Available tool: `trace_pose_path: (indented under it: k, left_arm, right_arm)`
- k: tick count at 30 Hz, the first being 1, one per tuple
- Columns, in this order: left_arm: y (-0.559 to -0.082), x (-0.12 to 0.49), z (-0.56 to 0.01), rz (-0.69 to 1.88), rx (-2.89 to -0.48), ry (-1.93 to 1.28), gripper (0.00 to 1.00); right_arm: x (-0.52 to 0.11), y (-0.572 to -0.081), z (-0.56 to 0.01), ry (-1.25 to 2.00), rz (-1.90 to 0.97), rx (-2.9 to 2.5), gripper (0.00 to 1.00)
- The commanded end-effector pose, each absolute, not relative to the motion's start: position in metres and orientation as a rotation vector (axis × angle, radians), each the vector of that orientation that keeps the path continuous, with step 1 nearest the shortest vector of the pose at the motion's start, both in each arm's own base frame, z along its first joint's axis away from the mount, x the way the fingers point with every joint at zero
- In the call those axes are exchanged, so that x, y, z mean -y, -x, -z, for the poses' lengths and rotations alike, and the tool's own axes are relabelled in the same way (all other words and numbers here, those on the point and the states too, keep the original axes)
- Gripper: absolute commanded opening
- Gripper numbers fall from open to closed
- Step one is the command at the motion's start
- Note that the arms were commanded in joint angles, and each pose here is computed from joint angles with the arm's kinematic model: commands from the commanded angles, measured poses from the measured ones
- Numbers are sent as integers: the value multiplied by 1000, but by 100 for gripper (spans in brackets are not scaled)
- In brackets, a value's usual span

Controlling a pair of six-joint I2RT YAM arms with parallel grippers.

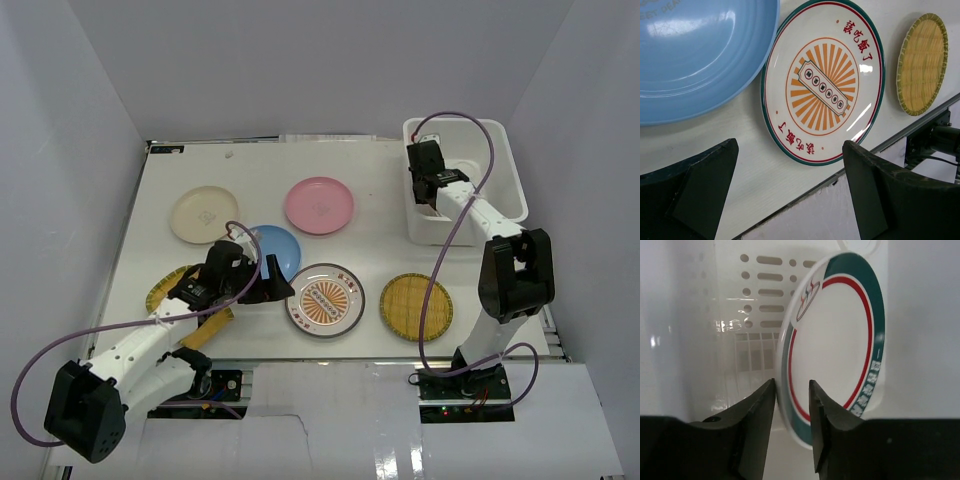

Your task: Place the plates into the plastic bin on the countertop

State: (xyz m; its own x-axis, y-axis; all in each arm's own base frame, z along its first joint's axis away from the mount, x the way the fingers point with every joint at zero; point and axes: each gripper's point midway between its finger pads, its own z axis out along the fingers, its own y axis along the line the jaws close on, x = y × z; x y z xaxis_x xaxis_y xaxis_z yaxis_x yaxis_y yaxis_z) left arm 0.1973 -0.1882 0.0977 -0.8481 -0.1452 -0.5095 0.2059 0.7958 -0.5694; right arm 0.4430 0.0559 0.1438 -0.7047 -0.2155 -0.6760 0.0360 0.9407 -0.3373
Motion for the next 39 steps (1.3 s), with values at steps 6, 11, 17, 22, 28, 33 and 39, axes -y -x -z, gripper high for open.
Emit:
trace_pose_path:
  k: [6, 11, 17, 22, 28, 33, 39]
  left_arm:
    - [-199, 180, -74, 766, -2485, 75, 96]
    - [-197, 186, -59, 788, -2494, 117, 93]
    - [-198, 209, -57, 867, -2486, 98, 84]
    - [-193, 220, -39, 814, -2524, 83, 70]
    - [-194, 216, -29, 735, -2518, 94, 22]
    - [-194, 221, -52, 802, -2451, 50, 0]
    - [-183, 233, -101, 994, -2338, -18, 0]
  right_arm:
    - [-57, -445, -161, 81, 397, -2318, 86]
    - [-101, -426, -215, 102, 33, -2188, 93]
    - [-183, -350, -226, 221, -424, -2014, 86]
    - [-210, -293, -201, 291, -552, -2035, 74]
    - [-207, -244, -176, 269, -695, -2067, 72]
    - [-216, -205, -129, 313, -856, -2200, 96]
    - [-214, -191, -95, 280, -882, -2281, 90]
